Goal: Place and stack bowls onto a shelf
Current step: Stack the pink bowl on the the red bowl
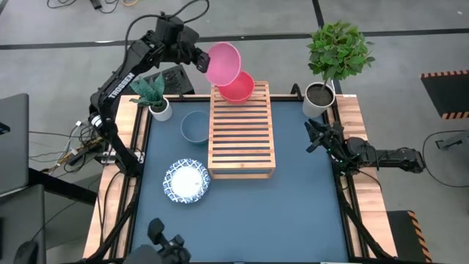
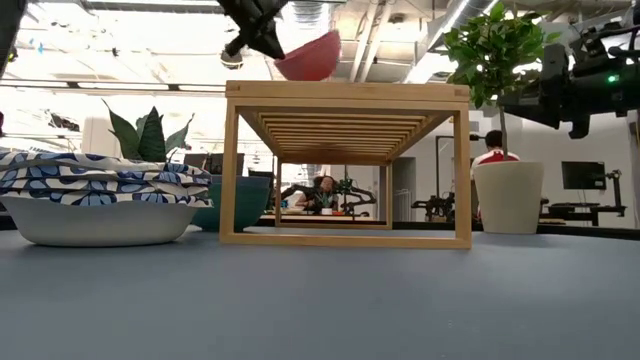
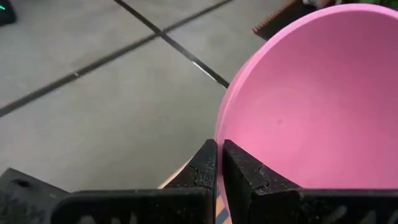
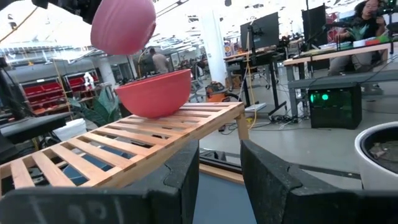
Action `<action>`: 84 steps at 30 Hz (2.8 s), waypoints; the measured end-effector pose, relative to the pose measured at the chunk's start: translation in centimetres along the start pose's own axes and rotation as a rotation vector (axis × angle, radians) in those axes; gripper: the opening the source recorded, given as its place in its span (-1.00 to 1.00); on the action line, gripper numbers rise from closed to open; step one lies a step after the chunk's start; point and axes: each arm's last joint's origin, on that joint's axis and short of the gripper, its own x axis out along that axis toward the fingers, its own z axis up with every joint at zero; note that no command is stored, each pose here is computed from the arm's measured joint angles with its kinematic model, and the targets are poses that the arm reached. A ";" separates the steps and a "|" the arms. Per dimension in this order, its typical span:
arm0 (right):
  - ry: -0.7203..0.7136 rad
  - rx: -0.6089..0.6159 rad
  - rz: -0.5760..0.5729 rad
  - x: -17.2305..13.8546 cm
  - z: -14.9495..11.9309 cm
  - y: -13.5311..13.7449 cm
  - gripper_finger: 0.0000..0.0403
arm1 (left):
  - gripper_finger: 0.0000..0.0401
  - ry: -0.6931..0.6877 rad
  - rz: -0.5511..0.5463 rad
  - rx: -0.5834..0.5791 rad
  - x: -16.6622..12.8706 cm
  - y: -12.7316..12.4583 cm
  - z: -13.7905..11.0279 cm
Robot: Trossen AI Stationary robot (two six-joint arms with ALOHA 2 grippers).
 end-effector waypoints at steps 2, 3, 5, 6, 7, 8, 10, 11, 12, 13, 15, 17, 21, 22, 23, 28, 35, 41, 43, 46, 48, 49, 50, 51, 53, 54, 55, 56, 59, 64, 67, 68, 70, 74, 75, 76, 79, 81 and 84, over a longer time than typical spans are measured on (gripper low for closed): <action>0.002 -0.001 0.001 0.0 0.0 0.0 -0.29 | -1.00 0.025 -0.011 -0.003 1.2 0.1 -0.3; 0.005 -0.005 0.001 0.0 -0.1 0.0 -0.29 | -1.00 0.040 -0.013 -0.006 1.8 0.2 -0.4; 0.014 -0.014 0.000 0.0 -0.2 0.0 -0.29 | -1.00 0.064 -0.024 -0.009 2.9 0.2 -0.7; 0.016 -0.016 0.000 0.0 -0.2 0.0 -0.29 | -1.00 0.075 -0.028 -0.009 3.4 0.3 -0.9; 0.018 -0.018 0.000 0.0 -0.2 0.0 -0.29 | -1.00 0.084 -0.030 -0.010 3.7 0.3 -1.0; 0.022 -0.023 -0.001 0.0 -0.3 0.0 -0.29 | -1.00 0.090 -0.033 -0.009 4.1 0.4 -1.1; 0.026 -0.026 -0.001 0.0 -0.3 0.0 -0.29 | -1.00 0.103 -0.041 -0.007 4.9 0.3 -1.3; 0.026 -0.026 -0.001 0.0 -0.3 0.0 -0.29 | -1.00 0.105 -0.046 -0.007 5.2 0.2 -1.4; 0.026 -0.027 -0.001 0.0 -0.3 0.0 -0.29 | -1.00 0.106 -0.054 -0.007 5.5 0.2 -1.4; 0.026 -0.027 -0.001 0.0 -0.3 0.0 -0.29 | -1.00 0.109 -0.062 -0.008 5.7 0.2 -1.5; 0.026 -0.027 -0.001 0.0 -0.3 0.0 -0.29 | -1.00 0.115 -0.068 -0.008 5.9 0.2 -1.6; 0.026 -0.027 -0.001 0.0 -0.3 0.0 -0.29 | -1.00 0.116 -0.083 -0.006 6.0 0.0 -1.6; 0.026 -0.026 -0.001 0.0 -0.3 0.0 -0.29 | -1.00 0.130 -0.084 -0.003 6.1 0.0 -1.8; 0.026 -0.026 -0.001 0.0 -0.3 0.0 -0.29 | -1.00 0.130 -0.086 -0.001 6.1 -0.1 -1.8; 0.026 -0.026 -0.001 0.0 -0.3 0.0 -0.29 | -1.00 0.131 -0.087 0.001 6.1 -0.2 -1.8; 0.025 -0.026 0.000 0.0 -0.3 0.0 -0.29 | -1.00 0.142 -0.086 0.018 6.1 -0.1 -1.9; 0.025 -0.026 0.000 0.0 -0.3 0.0 -0.29 | -1.00 0.160 -0.089 0.044 6.1 -0.2 -2.1; 0.025 -0.026 0.000 0.0 -0.3 0.0 -0.29 | -1.00 0.151 -0.090 0.073 6.2 -0.2 -2.0; 0.025 -0.025 0.000 0.0 -0.3 0.0 -0.29 | -0.99 0.151 -0.089 0.079 6.2 -0.3 -2.0; 0.025 -0.025 0.000 0.0 -0.3 0.0 -0.29 | -0.92 0.144 -0.091 0.083 6.2 -0.3 -2.0; 0.026 -0.026 0.000 0.0 -0.3 0.0 -0.29 | -0.82 0.138 -0.092 0.088 6.2 -0.3 -1.9; 0.026 -0.026 0.000 0.0 -0.3 0.0 -0.29 | -0.76 0.136 -0.093 0.095 6.2 -0.3 -1.9; 0.027 -0.027 0.000 0.0 -0.3 0.0 -0.29 | -0.71 0.133 -0.093 0.102 6.2 -0.3 -1.9; 0.028 -0.028 0.000 0.0 -0.3 0.0 -0.29 | -0.65 0.131 -0.095 0.107 6.2 -0.4 -1.9; 0.028 -0.029 0.000 0.0 -0.4 0.0 -0.29 | -0.55 0.126 -0.097 0.113 6.2 -0.4 -1.8; 0.028 -0.029 0.000 0.0 -0.4 0.0 -0.29 | -0.50 0.120 -0.098 0.114 6.2 -0.5 -1.8; 0.028 -0.029 0.000 0.0 -0.4 0.0 -0.29 | -0.46 0.113 -0.099 0.116 6.2 -0.5 -1.7; 0.029 -0.029 0.000 0.0 -0.4 0.0 -0.29 | -0.43 0.109 -0.099 0.116 6.2 -0.5 -1.7; 0.029 -0.029 -0.001 0.0 -0.4 0.0 -0.29 | -0.37 0.085 -0.100 0.119 6.3 -0.6 -1.4; 0.029 -0.029 -0.001 0.0 -0.4 0.0 -0.29 | -0.37 0.033 -0.123 0.139 6.3 -0.7 -0.9; 0.029 -0.029 -0.001 0.0 -0.4 0.0 -0.29 | -0.42 0.002 -0.183 0.157 6.2 -0.9 -0.6; 0.029 -0.030 -0.001 0.0 -0.4 0.0 -0.29 | -0.47 -0.005 -0.207 0.166 6.2 -1.0 -0.6; 0.029 -0.029 -0.001 0.0 -0.4 0.0 -0.29 | -0.63 -0.018 -0.225 0.182 6.2 -1.0 -0.5; 0.029 -0.030 -0.001 0.0 -0.4 0.0 -0.29 | -0.95 -0.039 -0.223 0.223 6.2 -1.1 -0.3; 0.029 -0.030 -0.001 0.0 -0.4 0.0 -0.29 | -0.96 -0.043 -0.220 0.228 6.2 -1.1 -0.3; 0.029 -0.030 -0.001 0.0 -0.4 0.0 -0.29 | -0.96 -0.049 -0.218 0.233 6.3 -1.0 -0.3; 0.029 -0.030 -0.001 0.0 -0.4 0.0 -0.29 | -0.99 -0.044 -0.217 0.225 7.0 -0.9 -0.8; 0.029 -0.030 -0.001 0.0 -0.4 0.0 -0.29 | -0.99 -0.032 -0.213 0.221 7.8 -0.5 -1.4; 0.029 -0.030 -0.001 0.0 -0.4 0.0 -0.29 | -1.00 -0.015 -0.201 0.217 8.7 0.0 -2.4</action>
